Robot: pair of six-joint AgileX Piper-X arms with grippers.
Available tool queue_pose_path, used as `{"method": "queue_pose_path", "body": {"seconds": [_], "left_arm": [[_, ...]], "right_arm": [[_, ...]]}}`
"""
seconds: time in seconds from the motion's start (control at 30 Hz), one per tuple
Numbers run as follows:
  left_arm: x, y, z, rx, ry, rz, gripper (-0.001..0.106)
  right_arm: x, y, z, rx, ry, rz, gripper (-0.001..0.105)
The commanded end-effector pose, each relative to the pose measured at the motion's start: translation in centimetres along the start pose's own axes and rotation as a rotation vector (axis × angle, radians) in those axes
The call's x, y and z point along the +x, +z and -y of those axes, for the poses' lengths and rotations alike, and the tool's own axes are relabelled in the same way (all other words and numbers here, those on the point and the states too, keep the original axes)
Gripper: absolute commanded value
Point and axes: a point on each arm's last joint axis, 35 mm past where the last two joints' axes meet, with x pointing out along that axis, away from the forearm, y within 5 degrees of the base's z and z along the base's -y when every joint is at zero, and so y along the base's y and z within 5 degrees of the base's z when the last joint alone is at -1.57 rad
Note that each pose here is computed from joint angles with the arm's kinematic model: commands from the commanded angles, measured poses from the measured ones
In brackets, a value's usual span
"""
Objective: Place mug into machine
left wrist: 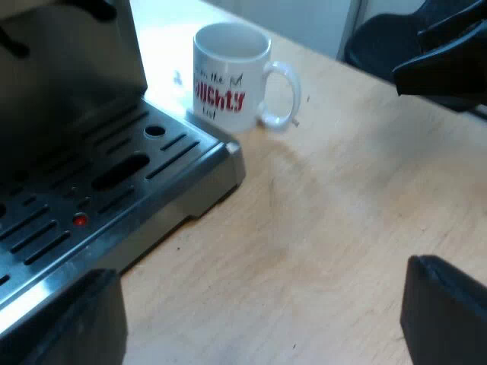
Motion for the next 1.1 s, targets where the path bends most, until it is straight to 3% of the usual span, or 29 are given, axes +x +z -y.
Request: {"method": "queue_pose_path", "body": {"seconds": [0.03, 0.4, 0.5, 0.67, 0.87, 1.1], "left_arm": [[0.6, 0.3, -0.1, 0.005, 0.002, 0.013, 0.081], [1.4, 0.2, -0.4, -0.005, -0.01, -0.006, 0.081], [1.4, 0.2, -0.4, -0.005, -0.01, -0.006, 0.081], [1.4, 0.2, -0.4, -0.005, -0.013, -0.007, 0.081], [1.4, 0.2, -0.3, -0.008, -0.032, -0.011, 0.081], [1.4, 0.2, -0.3, -0.008, -0.032, -0.011, 0.081]], "right_arm": [[0.7, -0.8, -0.2, 0.002, -0.006, 0.047, 0.08], [3.1, -4.5, -0.8, 0.025, -0.124, 0.168, 0.08], [3.9, -5.2, -1.0, 0.02, -0.132, 0.16, 0.08], [5.2, -5.5, -1.2, 0.019, -0.134, 0.159, 0.074], [6.6, -5.7, -1.3, 0.027, -0.179, 0.176, 0.074], [8.6, -5.8, -1.6, 0.026, -0.164, 0.172, 0.074]]}}
